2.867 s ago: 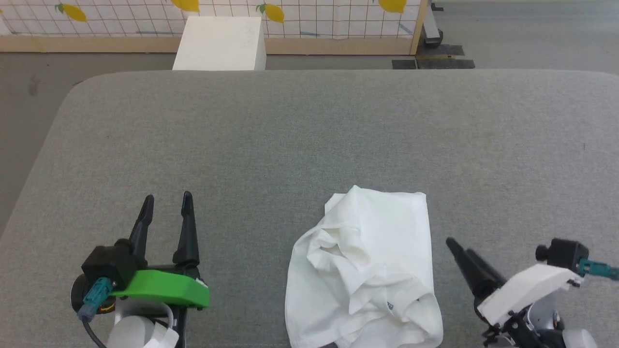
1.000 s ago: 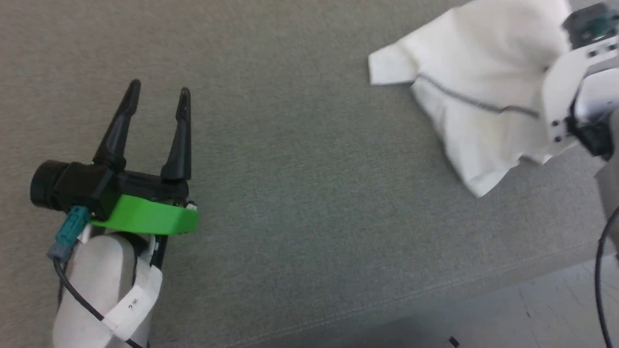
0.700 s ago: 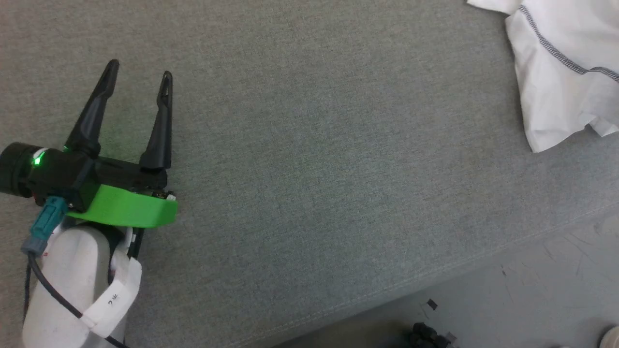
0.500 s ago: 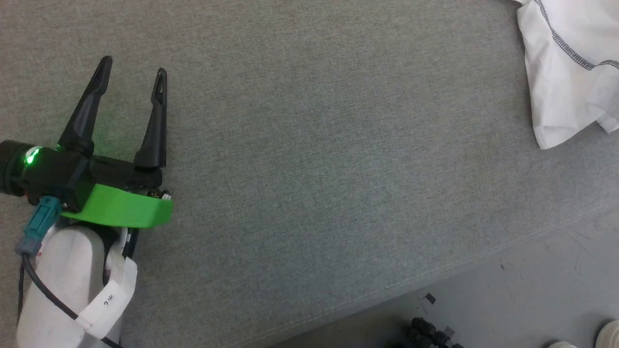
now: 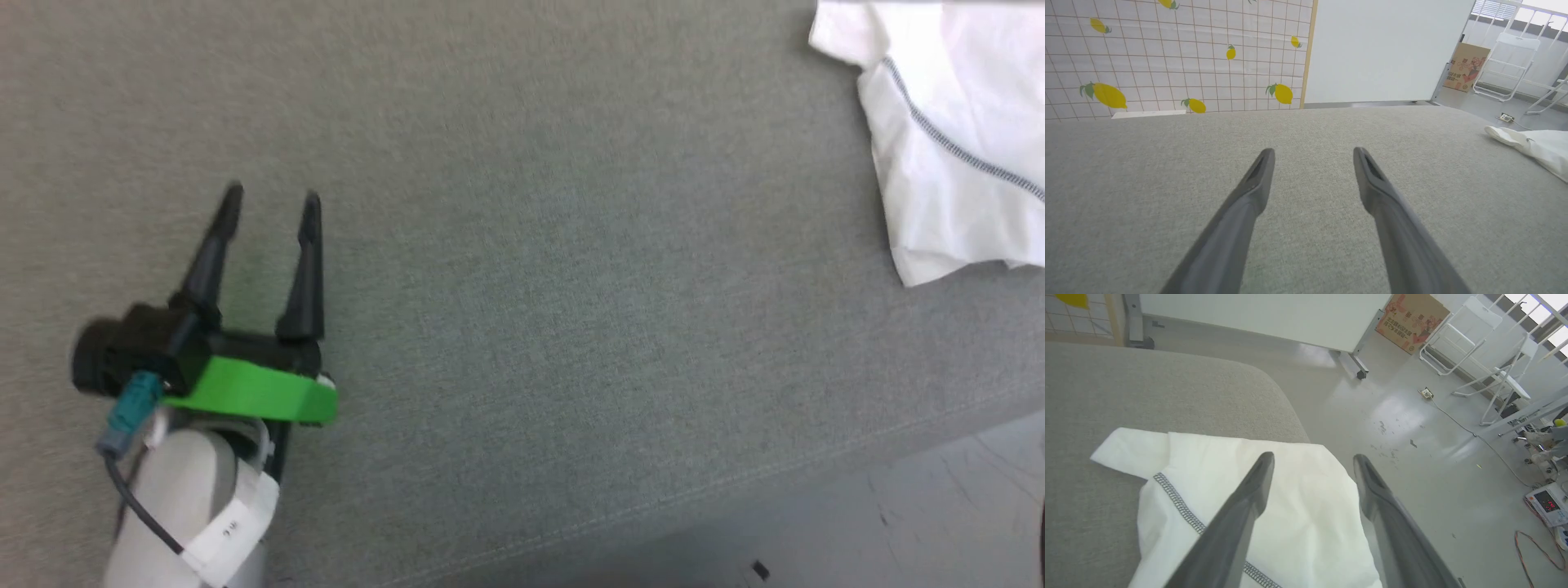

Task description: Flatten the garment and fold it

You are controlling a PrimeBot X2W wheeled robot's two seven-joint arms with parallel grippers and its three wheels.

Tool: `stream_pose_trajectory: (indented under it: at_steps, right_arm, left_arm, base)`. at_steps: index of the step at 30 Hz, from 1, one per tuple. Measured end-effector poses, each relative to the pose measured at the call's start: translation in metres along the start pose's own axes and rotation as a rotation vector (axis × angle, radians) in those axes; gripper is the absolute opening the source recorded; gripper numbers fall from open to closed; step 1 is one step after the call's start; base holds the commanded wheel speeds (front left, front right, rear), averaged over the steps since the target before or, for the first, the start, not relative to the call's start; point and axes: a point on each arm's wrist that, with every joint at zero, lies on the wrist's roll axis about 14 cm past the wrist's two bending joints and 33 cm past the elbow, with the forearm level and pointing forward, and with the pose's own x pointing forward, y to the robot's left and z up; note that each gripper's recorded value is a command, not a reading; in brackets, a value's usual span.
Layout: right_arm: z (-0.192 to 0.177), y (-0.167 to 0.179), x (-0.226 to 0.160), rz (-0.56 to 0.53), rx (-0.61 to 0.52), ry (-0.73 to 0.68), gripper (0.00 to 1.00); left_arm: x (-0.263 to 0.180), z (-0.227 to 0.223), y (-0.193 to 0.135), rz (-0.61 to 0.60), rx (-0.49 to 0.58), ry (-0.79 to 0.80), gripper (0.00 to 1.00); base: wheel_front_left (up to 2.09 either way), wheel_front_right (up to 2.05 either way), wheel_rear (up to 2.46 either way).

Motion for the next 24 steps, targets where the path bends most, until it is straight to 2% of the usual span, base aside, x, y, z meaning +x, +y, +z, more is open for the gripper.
stream_pose_trajectory:
  at_steps: [7, 12, 17, 24]
  right_arm:
    - [0.044, 0.039, -0.043, 0.168, 0.157, -0.267, 1.0]
    - [0.065, 0.075, -0.085, 0.315, 0.237, -0.414, 1.0]
    - [0.07, 0.116, -0.128, 0.45, 0.344, -0.473, 1.0]
    - [0.062, 0.148, -0.177, 0.554, 0.427, -0.509, 1.0]
  left_arm:
    - [-0.031, 0.021, -0.002, 0.078, -0.013, 0.001, 1.0]
    - [-0.053, 0.046, 0.009, 0.167, -0.018, -0.039, 1.0]
    - [-0.082, 0.058, 0.023, 0.247, -0.004, -0.048, 1.0]
    - [-0.114, 0.073, 0.026, 0.295, 0.009, -0.068, 1.0]
  base:
    - [0.0, 0.0, 0.0]
    - [0.0, 0.0, 0.0]
    - [0.0, 0.0, 0.0]
    - [0.0, 0.0, 0.0]
